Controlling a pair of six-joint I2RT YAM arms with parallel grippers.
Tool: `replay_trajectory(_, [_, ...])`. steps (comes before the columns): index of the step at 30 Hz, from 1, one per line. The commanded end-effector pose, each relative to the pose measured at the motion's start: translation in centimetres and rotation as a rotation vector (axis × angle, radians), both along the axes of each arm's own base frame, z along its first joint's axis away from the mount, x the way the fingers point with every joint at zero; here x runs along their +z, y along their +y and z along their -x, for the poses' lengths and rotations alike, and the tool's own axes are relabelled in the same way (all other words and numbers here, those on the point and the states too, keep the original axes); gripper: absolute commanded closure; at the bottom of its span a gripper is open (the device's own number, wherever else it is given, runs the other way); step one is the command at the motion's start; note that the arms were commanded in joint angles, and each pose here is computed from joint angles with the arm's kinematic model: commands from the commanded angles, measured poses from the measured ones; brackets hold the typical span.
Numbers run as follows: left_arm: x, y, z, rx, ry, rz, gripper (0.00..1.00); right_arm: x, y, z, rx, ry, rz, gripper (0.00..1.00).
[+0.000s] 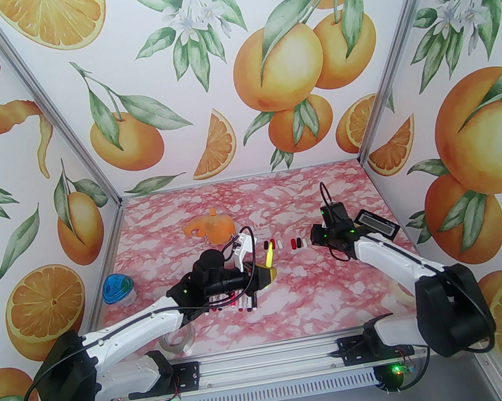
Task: Open the pen caps
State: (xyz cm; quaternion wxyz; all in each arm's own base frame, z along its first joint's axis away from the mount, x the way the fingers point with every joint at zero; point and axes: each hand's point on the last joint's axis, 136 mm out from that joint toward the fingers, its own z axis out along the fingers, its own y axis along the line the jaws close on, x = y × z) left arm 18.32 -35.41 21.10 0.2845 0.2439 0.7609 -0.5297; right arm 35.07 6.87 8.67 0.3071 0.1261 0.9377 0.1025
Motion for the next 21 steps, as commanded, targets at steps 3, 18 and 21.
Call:
replay_trajectory(3, [0.2,0.7,0.0,0.013,-0.024,-0.010,0.94,-1.4,0.2,-1.7,0.018,-0.014,0.010,0.87])
replay_trajectory(18, [-0.5,0.4,-0.2,0.012,-0.006,-0.028,0.94,-4.7,0.7,-3.7,0.017,0.044,0.011,0.84])
replay_trajectory(21, [-0.5,0.2,-0.3,0.010,-0.002,-0.026,0.94,-5.0,0.7,-3.9,0.015,0.052,0.014,0.84])
